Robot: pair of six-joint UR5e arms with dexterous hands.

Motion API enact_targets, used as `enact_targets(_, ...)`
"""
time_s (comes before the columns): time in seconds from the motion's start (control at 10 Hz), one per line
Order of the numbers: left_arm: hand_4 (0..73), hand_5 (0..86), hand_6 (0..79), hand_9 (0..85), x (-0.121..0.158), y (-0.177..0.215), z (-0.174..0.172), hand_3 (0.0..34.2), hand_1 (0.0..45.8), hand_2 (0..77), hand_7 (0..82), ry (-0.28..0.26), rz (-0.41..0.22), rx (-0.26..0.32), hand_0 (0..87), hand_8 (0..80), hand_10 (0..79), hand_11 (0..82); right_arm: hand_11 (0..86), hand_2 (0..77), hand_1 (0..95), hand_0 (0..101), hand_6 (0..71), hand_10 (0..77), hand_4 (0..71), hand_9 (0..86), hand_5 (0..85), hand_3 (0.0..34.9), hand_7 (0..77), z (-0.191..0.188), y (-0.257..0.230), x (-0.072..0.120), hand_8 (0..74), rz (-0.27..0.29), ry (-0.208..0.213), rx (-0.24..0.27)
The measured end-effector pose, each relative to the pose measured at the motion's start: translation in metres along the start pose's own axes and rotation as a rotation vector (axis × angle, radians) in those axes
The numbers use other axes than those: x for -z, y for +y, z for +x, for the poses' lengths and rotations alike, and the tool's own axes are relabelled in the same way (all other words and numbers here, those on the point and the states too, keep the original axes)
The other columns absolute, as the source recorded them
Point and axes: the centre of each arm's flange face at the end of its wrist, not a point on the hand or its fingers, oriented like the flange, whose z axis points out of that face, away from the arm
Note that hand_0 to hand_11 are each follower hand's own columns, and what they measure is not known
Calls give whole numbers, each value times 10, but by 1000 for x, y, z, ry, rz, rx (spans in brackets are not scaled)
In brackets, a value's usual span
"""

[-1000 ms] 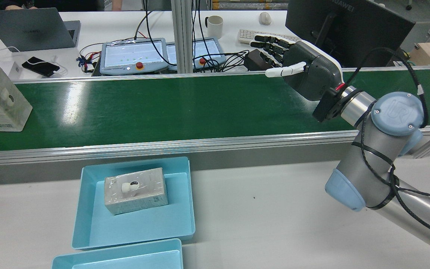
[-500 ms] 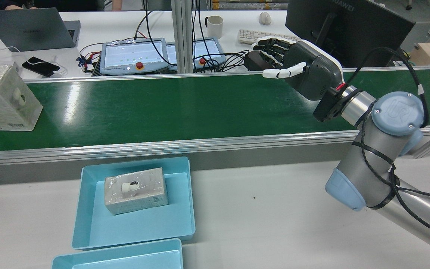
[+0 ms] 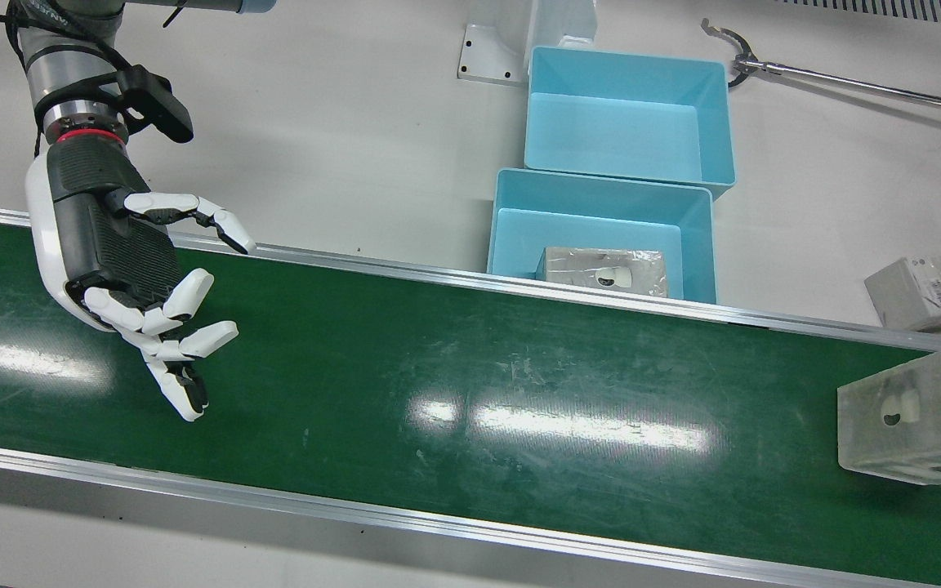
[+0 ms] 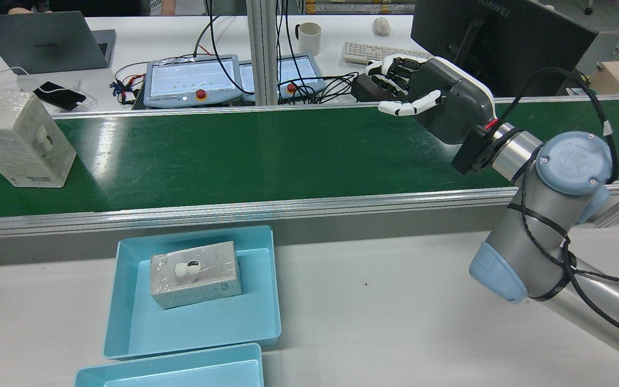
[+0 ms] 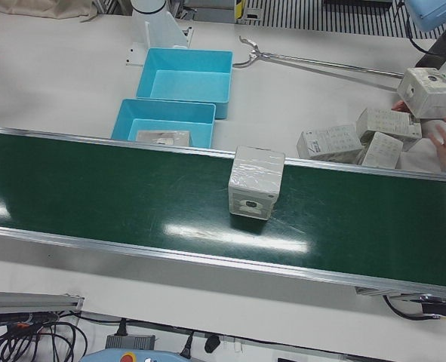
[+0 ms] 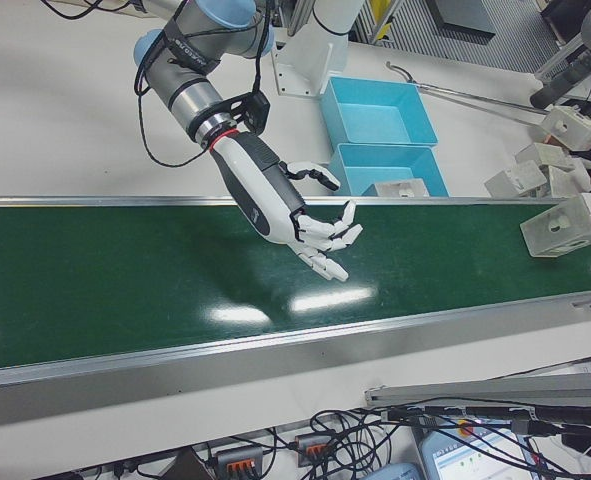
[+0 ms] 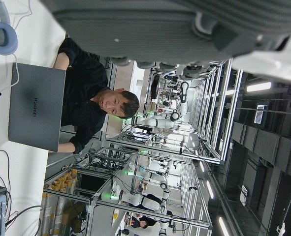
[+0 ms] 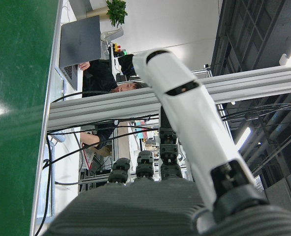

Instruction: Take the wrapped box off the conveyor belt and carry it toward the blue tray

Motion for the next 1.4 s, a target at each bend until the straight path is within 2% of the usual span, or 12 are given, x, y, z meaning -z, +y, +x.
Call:
enact_targets(0.3, 0, 5, 0, 0, 0, 0, 0, 0, 0, 5, 5, 0, 0, 0, 0, 5, 0, 5, 104, 295, 295, 628, 185, 44, 360, 109, 485, 19, 349, 0, -1, 1, 65, 1, 1, -5)
enact_targets(0.4, 0, 5, 0, 5, 0, 0, 0, 0, 0, 11, 5, 0, 0, 0, 0, 5, 5, 0, 93, 273, 289, 658, 213, 44, 485, 114, 595, 18, 360, 0, 0, 1, 82, 0, 2, -5)
enact_targets(0.5, 0, 5, 0, 5, 0, 0, 0, 0, 0, 11, 5, 0, 0, 0, 0, 5, 5, 0, 93, 273, 289, 658, 213, 44, 485, 114, 595, 18, 360, 0, 1, 1, 82, -2, 3, -3)
enact_targets(0.6, 0, 5, 0, 5, 0, 0, 0, 0, 0, 11, 5, 0, 0, 0, 0, 5, 5, 0, 82, 235, 202, 584, 224, 44, 464, 114, 595, 18, 376, 0, 1, 1, 76, -1, 3, 2)
enact_targets(0.7, 0, 11, 0, 5, 0, 0, 0, 0, 0, 11, 5, 0, 0, 0, 0, 5, 5, 0, 49, 180, 87, 519, 196, 27, 387, 114, 518, 16, 393, 0, 0, 1, 71, 0, 5, 5)
enact_targets(0.8, 0, 5, 0, 5, 0, 0, 0, 0, 0, 11, 5, 0, 0, 0, 0, 5, 0, 5, 27, 22, 60, 457, 191, 33, 305, 104, 415, 18, 393, 2, 0, 1, 49, 0, 6, 7)
enact_targets(0.9, 0, 5, 0, 5, 0, 0, 0, 0, 0, 11, 5, 0, 0, 0, 0, 5, 0, 5, 44, 22, 60, 457, 191, 0, 289, 104, 349, 18, 398, 3, 1, 0, 49, -1, 8, 8)
enact_targets(1.0, 0, 11, 0, 0, 0, 0, 0, 0, 0, 11, 5, 0, 0, 0, 0, 5, 5, 0, 49, 131, 158, 486, 153, 33, 262, 33, 207, 19, 316, 6, 1, -2, 22, -3, 11, 10)
enact_targets(1.1, 0, 11, 0, 0, 0, 0, 0, 0, 0, 5, 5, 0, 0, 0, 0, 5, 5, 0, 49, 131, 158, 486, 153, 33, 262, 33, 207, 19, 316, 10, 4, -8, 22, -13, 15, 15)
enact_targets(1.2, 0, 5, 0, 5, 0, 0, 0, 0, 0, 11, 5, 0, 0, 0, 0, 5, 5, 0, 54, 153, 169, 499, 131, 33, 235, 44, 180, 20, 262, 16, 2, -17, 22, -31, 21, 15)
enact_targets(1.3, 0, 5, 0, 0, 0, 0, 0, 0, 0, 11, 5, 0, 0, 0, 0, 5, 5, 0, 54, 153, 169, 499, 131, 33, 235, 44, 180, 20, 262, 24, -6, -28, 22, -59, 29, 10)
enact_targets(1.4, 0, 11, 0, 0, 0, 0, 0, 0, 0, 5, 5, 0, 0, 0, 0, 5, 0, 0, 71, 202, 185, 515, 120, 33, 235, 44, 180, 18, 235, 32, -17, -37, 16, -84, 39, 3)
